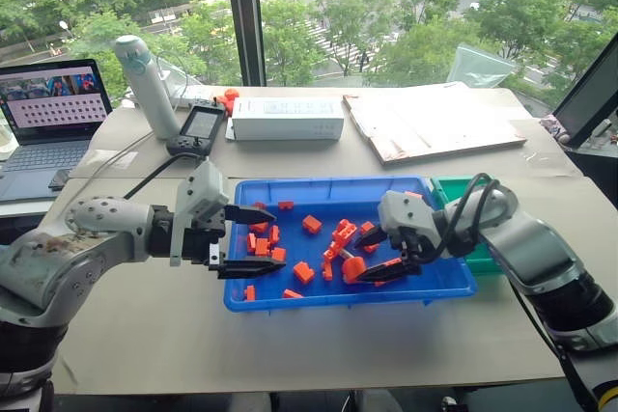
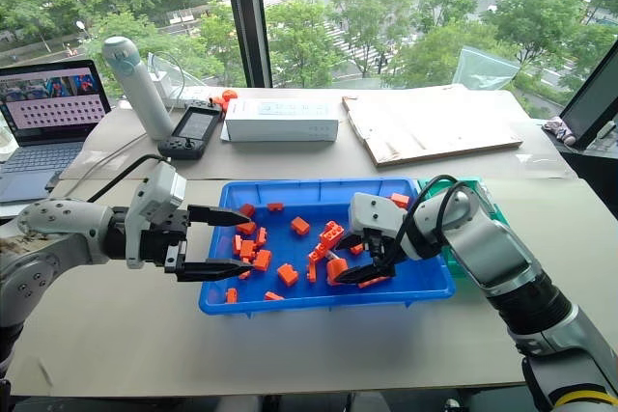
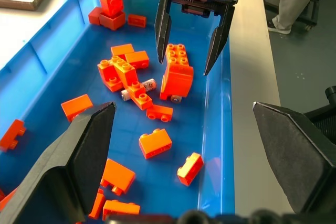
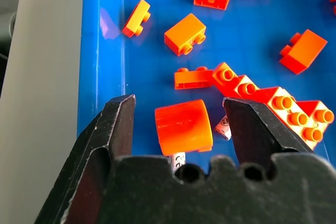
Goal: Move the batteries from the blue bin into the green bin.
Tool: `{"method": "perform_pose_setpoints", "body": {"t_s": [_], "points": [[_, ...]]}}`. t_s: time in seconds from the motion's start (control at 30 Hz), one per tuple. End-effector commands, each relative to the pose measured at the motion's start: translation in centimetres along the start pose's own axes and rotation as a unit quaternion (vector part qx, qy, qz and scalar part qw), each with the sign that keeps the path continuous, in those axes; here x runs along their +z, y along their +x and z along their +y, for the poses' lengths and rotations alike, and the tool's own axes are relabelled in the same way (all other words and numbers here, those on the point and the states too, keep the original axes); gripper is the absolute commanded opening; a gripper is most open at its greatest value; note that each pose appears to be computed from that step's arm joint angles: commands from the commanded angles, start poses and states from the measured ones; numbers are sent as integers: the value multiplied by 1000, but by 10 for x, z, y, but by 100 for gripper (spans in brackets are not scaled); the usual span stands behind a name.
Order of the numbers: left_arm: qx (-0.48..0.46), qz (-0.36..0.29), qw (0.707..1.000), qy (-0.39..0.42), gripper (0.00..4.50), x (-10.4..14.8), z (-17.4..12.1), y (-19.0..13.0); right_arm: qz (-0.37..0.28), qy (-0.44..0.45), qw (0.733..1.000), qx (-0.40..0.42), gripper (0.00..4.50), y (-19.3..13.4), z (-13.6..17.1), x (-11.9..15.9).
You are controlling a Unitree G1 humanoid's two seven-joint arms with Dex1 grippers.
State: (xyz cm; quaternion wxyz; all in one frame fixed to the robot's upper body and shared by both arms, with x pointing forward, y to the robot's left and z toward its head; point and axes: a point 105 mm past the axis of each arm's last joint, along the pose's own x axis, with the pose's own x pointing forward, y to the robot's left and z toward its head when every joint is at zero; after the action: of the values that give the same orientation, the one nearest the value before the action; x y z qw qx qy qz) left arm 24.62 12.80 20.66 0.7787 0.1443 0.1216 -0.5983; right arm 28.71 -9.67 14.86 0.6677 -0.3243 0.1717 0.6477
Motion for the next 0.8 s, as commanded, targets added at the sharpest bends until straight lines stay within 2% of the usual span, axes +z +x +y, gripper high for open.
{"method": "perform_pose_setpoints", "body": {"t_s": [0.03, 0.07, 0.1, 0.2, 0.27, 0.43, 0.5, 0.57, 0.77, 0.8], "points": [[-1, -5, 1000, 17, 450, 9, -7, -5, 5, -31, 1000, 0, 316, 5, -3, 1], [-1, -5, 1000, 16, 450, 9, -8, -6, 6, -31, 999, 1, 316, 7, -3, -1], [-1, -5, 1000, 16, 450, 9, -9, -6, 6, -31, 1000, 2, 292, 7, -3, -1], [-6, -2, 1000, 13, 450, 8, -12, -6, 16, -21, 1000, -6, 217, 10, -8, -7], [-10, -1, 1000, 11, 450, 8, -14, -6, 13, -18, 1000, -8, 147, 8, -8, -4], [-17, -1, 1000, 9, 450, 8, -16, -6, -5, -13, 1000, -23, 145, -6, -14, 7], [-20, -2, 1000, 9, 450, 8, -16, -6, 1, 0, 998, -70, 145, -29, -31, 4], [-24, -4, 1000, 8, 450, 8, -16, -6, 24, 12, 994, -110, 145, -46, -44, -7], [-30, -7, 999, 11, 450, 9, -16, -3, 91, 39, 980, -173, 145, -66, -62, -48], [-31, -7, 999, 11, 450, 10, -15, -3, 91, 39, 979, -179, 195, -67, -64, -50]]}}
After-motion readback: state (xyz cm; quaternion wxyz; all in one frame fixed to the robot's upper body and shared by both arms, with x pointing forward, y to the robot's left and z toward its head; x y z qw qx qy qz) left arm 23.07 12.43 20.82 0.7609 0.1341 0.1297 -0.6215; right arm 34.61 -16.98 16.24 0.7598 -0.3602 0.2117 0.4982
